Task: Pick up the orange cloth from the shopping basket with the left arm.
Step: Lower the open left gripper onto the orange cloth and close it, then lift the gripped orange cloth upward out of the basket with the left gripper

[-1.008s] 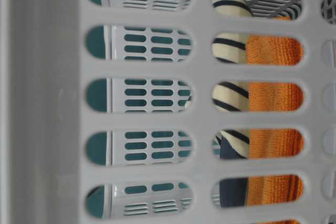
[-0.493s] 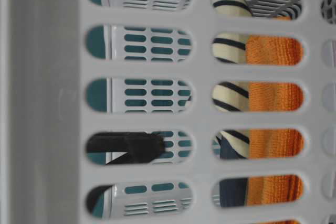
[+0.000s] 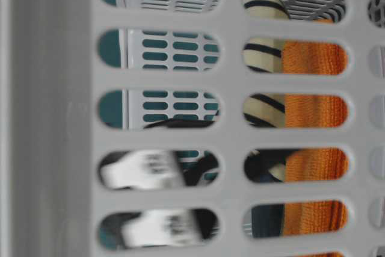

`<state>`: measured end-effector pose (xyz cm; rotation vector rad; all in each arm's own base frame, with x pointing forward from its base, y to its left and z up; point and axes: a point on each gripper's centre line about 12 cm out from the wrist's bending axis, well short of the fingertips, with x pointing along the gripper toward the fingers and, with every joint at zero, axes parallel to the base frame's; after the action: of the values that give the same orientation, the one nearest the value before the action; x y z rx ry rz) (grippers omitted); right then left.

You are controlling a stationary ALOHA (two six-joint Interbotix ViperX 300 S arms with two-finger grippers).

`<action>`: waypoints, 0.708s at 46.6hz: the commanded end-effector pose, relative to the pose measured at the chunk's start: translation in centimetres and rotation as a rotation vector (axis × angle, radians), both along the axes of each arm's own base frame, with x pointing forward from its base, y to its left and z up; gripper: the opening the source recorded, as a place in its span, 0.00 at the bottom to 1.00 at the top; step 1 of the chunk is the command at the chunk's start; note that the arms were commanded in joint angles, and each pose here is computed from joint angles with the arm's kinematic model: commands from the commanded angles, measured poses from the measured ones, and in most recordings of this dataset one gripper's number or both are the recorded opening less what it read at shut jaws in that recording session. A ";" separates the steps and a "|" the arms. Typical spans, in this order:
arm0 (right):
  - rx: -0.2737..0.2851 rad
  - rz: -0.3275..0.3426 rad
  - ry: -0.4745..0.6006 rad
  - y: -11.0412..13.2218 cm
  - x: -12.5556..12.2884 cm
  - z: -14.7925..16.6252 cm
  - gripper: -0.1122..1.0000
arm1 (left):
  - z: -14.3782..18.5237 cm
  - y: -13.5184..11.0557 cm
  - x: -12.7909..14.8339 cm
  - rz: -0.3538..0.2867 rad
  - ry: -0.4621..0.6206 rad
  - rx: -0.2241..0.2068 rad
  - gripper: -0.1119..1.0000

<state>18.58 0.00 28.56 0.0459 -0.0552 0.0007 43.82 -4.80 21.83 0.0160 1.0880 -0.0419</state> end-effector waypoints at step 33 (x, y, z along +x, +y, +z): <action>0.005 0.001 0.012 0.0 0.1 -0.5 0.09 | 0.9 0.7 -0.8 -0.026 -0.010 0.022 0.24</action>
<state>18.51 0.00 27.93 0.0458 -0.0399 0.0003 43.05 -4.71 20.26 0.0525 1.1300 -0.0606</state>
